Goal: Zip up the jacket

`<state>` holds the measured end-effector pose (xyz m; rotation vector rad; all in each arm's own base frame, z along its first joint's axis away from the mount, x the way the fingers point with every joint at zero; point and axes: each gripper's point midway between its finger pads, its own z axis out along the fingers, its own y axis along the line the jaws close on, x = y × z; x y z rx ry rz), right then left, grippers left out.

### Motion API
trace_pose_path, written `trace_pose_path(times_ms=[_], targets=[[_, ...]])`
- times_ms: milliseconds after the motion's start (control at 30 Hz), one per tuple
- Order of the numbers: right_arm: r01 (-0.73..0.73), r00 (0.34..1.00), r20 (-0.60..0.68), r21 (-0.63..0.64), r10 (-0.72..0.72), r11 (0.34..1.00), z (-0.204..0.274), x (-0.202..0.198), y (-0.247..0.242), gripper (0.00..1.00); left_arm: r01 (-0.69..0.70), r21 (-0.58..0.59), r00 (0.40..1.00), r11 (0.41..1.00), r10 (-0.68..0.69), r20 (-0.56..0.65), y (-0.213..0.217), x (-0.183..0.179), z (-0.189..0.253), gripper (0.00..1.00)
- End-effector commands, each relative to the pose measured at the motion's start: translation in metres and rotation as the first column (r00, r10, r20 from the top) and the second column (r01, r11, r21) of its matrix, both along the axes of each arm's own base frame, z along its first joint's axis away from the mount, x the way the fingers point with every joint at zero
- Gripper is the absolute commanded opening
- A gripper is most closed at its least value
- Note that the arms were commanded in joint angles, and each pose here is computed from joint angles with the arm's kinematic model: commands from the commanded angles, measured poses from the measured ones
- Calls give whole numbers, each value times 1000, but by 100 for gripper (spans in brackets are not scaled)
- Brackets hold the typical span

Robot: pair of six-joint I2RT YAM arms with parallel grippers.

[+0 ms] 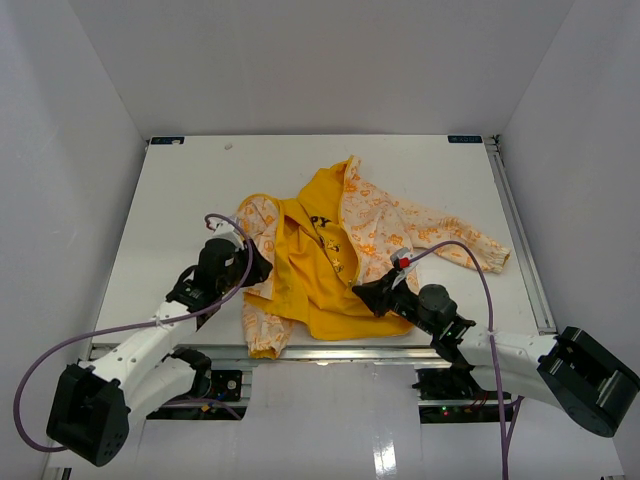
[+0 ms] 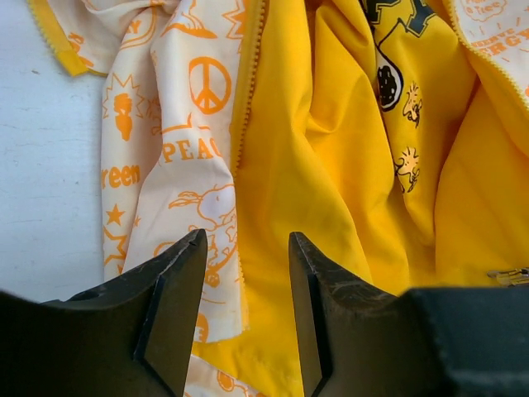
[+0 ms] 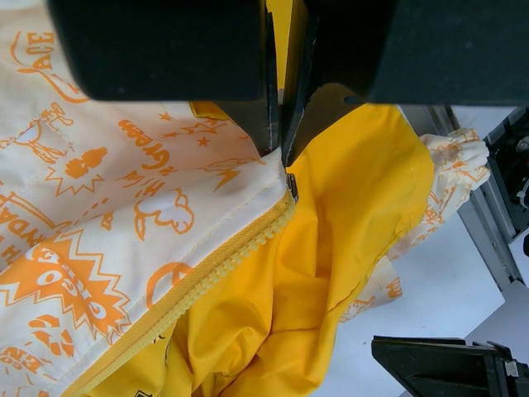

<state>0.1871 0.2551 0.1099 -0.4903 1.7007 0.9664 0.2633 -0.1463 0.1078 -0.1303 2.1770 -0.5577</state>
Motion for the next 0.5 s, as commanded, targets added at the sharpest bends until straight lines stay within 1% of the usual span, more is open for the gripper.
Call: trace_pose_path(times_ms=[0,133,200,267,300,333,400,467], targets=[[17,999,46,50,-19,999,22,7,3,8,16,72,997,997,-11,-70,2,-6,-23,55],[16,999,50,54,-18,998,24,7,2,8,18,129,987,991,4,-161,2,-6,-45,55],[47,997,55,56,-50,997,26,11,-1,8,-3,141,984,990,28,-175,5,-5,-50,55],[49,997,56,54,-52,997,26,11,-1,8,-10,143,984,990,35,-174,5,-4,-51,55],[48,997,56,56,-51,997,26,11,-1,8,-21,148,984,989,47,-173,6,-2,-52,53],[47,997,57,58,-50,997,27,11,-1,8,-35,155,983,987,61,-172,8,0,-52,48],[43,997,56,59,-46,997,29,11,0,8,-76,175,979,982,107,-176,14,3,-53,29],[40,998,54,59,-43,997,29,11,1,8,-169,191,972,967,196,-129,25,16,-38,9]])
